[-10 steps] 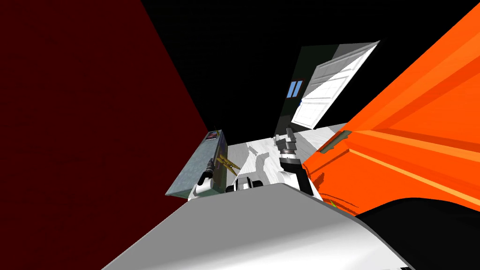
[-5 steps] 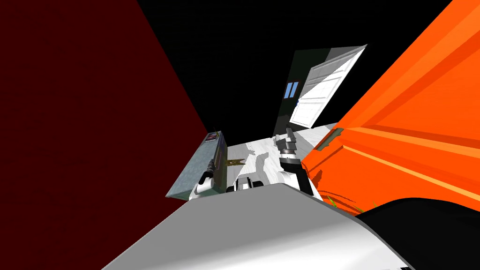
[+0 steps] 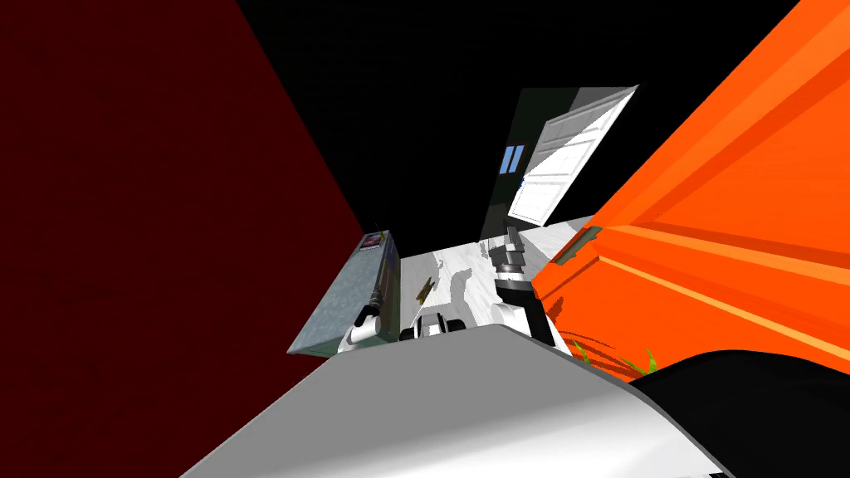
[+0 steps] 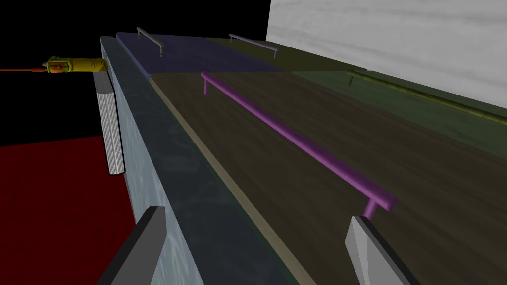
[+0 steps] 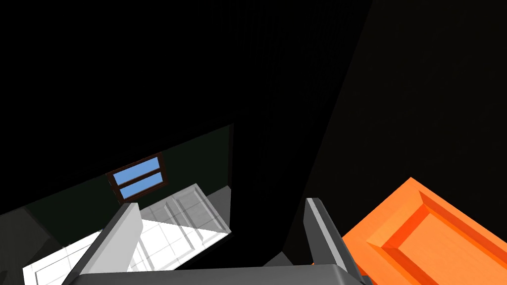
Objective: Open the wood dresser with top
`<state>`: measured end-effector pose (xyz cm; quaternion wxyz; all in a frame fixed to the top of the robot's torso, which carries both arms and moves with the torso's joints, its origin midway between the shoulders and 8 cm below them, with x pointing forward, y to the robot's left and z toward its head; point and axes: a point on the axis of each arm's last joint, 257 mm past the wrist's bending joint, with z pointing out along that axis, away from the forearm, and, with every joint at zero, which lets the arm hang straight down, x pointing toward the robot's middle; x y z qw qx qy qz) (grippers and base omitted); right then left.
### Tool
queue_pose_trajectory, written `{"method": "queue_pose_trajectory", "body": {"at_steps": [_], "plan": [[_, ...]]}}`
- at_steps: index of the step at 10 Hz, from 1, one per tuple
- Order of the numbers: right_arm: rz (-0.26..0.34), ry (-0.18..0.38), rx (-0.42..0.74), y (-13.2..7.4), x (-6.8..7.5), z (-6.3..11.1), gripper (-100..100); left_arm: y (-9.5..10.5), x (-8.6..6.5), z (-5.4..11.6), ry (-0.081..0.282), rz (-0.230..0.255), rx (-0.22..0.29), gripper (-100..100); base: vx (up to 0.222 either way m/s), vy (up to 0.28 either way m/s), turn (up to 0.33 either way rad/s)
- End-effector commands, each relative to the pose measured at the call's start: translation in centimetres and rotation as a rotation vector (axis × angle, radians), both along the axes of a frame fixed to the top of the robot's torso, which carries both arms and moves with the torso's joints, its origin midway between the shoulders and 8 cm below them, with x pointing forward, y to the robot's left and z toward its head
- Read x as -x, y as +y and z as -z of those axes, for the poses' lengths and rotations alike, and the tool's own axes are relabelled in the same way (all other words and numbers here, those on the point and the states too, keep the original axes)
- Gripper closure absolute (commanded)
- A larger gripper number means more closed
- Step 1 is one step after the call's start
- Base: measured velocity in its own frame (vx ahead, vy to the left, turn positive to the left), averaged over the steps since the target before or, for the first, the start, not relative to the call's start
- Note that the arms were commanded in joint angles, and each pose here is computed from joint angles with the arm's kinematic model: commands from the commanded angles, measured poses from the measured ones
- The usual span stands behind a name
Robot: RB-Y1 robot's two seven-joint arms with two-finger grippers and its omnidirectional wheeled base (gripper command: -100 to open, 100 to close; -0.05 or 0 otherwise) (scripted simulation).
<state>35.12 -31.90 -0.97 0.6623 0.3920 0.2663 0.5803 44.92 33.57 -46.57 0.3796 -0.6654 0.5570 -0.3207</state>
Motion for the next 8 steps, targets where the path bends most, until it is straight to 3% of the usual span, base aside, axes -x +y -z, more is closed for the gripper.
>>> {"method": "queue_pose_trajectory", "body": {"at_steps": [1, 2, 4, 7, 8], "plan": [[0.000, 0.000, 0.000, 0.0, 0.0, 0.0, 0, 0.2, 1.2, 2.5, 0.069, -0.008, 0.013, -100, -0.015, 0.022, -0.090], [0.000, 0.000, 0.000, 0.0, 0.0, 0.0, 0, 0.2, 1.2, 2.5, 0.069, -0.008, 0.013, -100, -0.017, 0.023, -0.046], [0.000, 0.000, 0.000, 0.0, 0.0, 0.0, 0, -0.1, 2.0, 4.4, 0.126, -0.011, 0.029, -100, -0.018, 0.027, -0.106], [0.000, 0.000, 0.000, 0.0, 0.0, 0.0, 0, -0.1, 2.0, 4.4, 0.127, -0.012, 0.030, -100, -0.001, 0.012, -0.017], [0.000, 0.000, 0.000, 0.0, 0.0, 0.0, 0, -0.3, 2.4, 5.2, 0.151, -0.013, 0.036, -100, -0.008, 0.006, -0.057]]}}
